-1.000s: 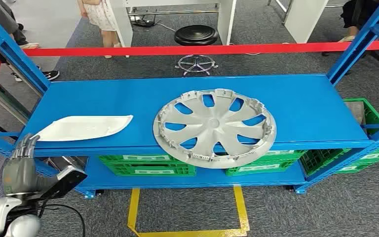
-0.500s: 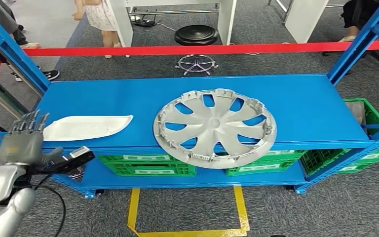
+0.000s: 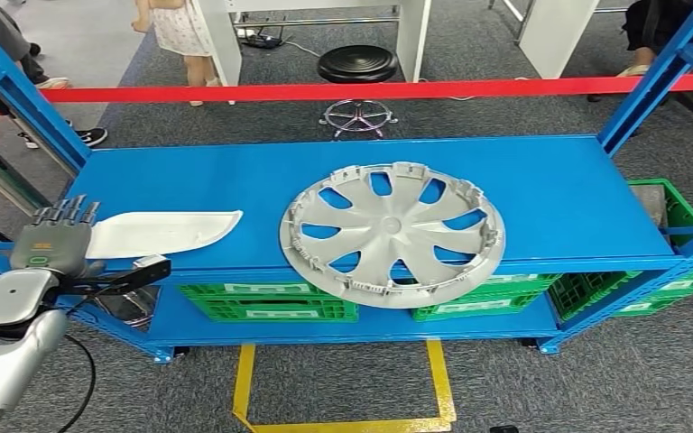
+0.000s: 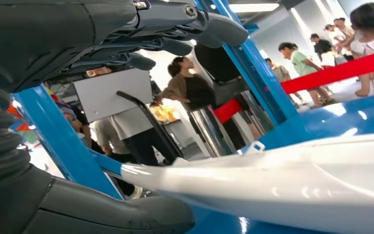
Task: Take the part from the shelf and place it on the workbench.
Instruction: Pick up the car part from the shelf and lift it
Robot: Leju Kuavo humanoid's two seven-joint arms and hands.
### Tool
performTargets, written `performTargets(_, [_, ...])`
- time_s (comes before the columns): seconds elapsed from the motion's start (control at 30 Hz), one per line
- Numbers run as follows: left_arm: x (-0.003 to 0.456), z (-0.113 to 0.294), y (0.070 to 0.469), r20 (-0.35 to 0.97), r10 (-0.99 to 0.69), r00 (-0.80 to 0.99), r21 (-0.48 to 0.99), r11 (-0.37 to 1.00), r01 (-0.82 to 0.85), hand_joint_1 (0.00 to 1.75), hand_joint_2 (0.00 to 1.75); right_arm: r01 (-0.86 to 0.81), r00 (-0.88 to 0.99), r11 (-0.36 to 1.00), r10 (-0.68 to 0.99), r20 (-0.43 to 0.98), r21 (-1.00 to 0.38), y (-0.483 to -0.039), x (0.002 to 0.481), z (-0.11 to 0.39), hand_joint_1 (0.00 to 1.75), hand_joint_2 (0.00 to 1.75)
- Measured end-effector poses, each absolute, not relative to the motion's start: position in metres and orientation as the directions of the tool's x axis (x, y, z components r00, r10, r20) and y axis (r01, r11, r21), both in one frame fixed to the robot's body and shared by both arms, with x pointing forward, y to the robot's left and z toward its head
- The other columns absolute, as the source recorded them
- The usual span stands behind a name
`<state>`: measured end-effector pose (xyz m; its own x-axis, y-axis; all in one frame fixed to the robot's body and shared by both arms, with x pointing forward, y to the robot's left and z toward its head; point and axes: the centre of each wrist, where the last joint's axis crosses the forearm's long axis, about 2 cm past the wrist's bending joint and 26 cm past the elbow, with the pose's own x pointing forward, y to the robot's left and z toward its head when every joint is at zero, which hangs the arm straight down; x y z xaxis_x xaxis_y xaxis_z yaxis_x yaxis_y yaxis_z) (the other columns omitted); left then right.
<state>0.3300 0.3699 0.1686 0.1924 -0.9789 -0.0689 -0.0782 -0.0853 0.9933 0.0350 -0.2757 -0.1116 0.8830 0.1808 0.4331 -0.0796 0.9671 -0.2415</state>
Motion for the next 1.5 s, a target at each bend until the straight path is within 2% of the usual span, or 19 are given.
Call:
performTargets(0.53, [0.340, 0.156, 0.371, -0.066, -0.982, 0.175, 0.998, -0.068, -0.009, 0.00, 1.75, -0.109, 0.879, 0.963, 0.209, 0.429, -0.247, -0.276, 0.038, -0.111, 0.00, 1.75])
performTargets(0.8, [0.347, 0.148, 0.376, -0.071, -0.981, 0.179, 0.997, -0.065, 0.037, 0.17, 1.75, -0.118, 0.876, 0.962, 0.218, 0.430, -0.248, -0.277, 0.042, -0.111, 0.00, 1.75])
performTargets(0.87, [0.348, 0.146, 0.376, -0.073, -0.981, 0.180, 0.997, -0.066, 0.046, 0.34, 1.75, -0.120, 0.875, 0.961, 0.220, 0.430, -0.248, -0.277, 0.043, -0.111, 0.00, 1.75])
performTargets(0.93, [0.350, 0.145, 0.377, -0.074, -0.981, 0.180, 0.996, -0.065, 0.056, 0.97, 1.75, -0.122, 0.874, 0.961, 0.223, 0.431, -0.248, -0.277, 0.044, -0.111, 0.00, 1.75])
performTargets(0.97, [0.350, 0.144, 0.378, -0.074, -0.981, 0.180, 0.996, -0.064, 0.059, 1.24, 1.75, -0.124, 0.874, 0.961, 0.224, 0.431, -0.249, -0.277, 0.044, -0.111, 0.00, 1.75])
performTargets(1.0, [0.351, 0.143, 0.378, -0.073, -0.981, 0.180, 0.996, -0.063, 0.061, 1.44, 1.75, -0.126, 0.874, 0.960, 0.226, 0.430, -0.249, -0.277, 0.044, -0.111, 0.00, 1.75])
performTargets(1.13, [0.352, 0.140, 0.379, -0.068, -0.981, 0.179, 0.996, -0.058, 0.063, 1.44, 1.75, -0.133, 0.874, 0.959, 0.232, 0.427, -0.248, -0.276, 0.044, -0.111, 0.00, 1.75])
performTargets(1.3, [0.352, 0.138, 0.379, -0.062, -0.983, 0.173, 0.996, -0.052, 0.066, 1.74, 1.75, -0.138, 0.873, 0.959, 0.236, 0.427, -0.247, -0.276, 0.044, -0.111, 0.00, 1.75])
performTargets(1.5, [0.352, 0.137, 0.379, -0.038, -0.985, 0.167, 0.998, -0.030, 0.050, 1.75, 1.75, -0.143, 0.870, 0.959, 0.240, 0.431, -0.246, -0.276, 0.043, -0.111, 0.00, 1.75])
